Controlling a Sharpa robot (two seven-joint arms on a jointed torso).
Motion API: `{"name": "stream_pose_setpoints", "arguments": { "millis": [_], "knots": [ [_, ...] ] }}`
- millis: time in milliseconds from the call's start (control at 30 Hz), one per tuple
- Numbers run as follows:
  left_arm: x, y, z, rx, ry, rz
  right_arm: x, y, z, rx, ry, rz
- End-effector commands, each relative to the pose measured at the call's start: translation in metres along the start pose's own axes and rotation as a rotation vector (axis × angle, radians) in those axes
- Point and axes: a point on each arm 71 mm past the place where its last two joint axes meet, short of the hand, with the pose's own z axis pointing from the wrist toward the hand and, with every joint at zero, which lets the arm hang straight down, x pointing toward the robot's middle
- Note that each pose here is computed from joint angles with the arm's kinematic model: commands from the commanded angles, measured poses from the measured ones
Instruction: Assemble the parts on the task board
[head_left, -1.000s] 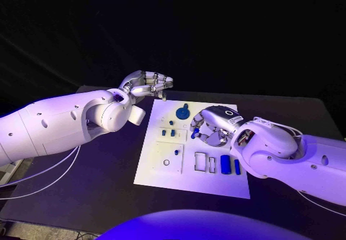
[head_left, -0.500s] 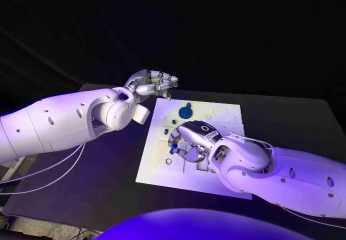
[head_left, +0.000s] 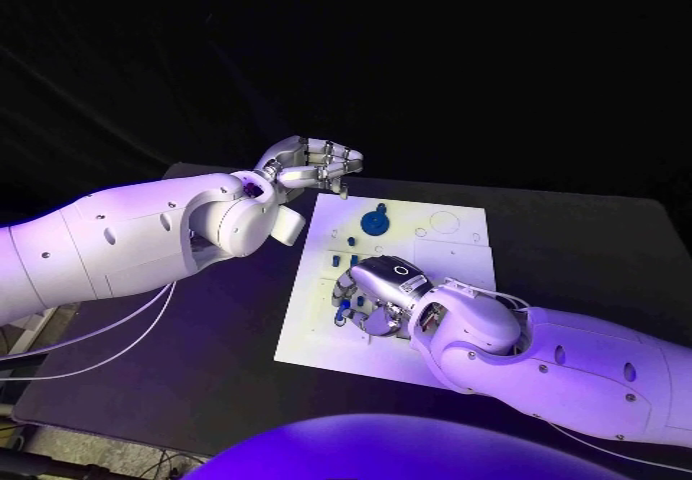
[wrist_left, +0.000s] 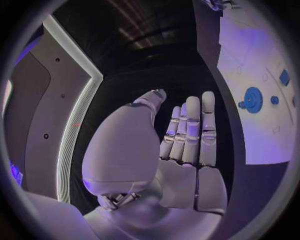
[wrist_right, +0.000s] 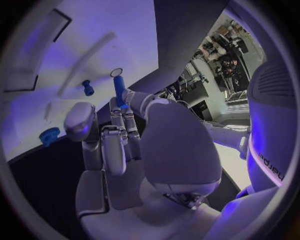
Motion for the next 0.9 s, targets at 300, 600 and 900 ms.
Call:
{"name": "stream_pose_setpoints", "arguments": {
  "millis": [300, 600, 900],
  "knots": [
    [0.0020, -0.0009, 0.0008, 0.006, 0.019, -0.003, 0.006, 0.001, 0.001, -0.013, 0.020, -0.004],
    [0.0016, -0.0008, 0.0007, 0.006, 0.018, -0.003, 0.009, -0.003, 0.001, -0.002, 0.043, -0.011],
    [0.0018, -0.0009, 0.0005, 0.005, 0.018, -0.003, 0.014, -0.006, 0.004, 0.013, 0.051, -0.031]
  ]
}}
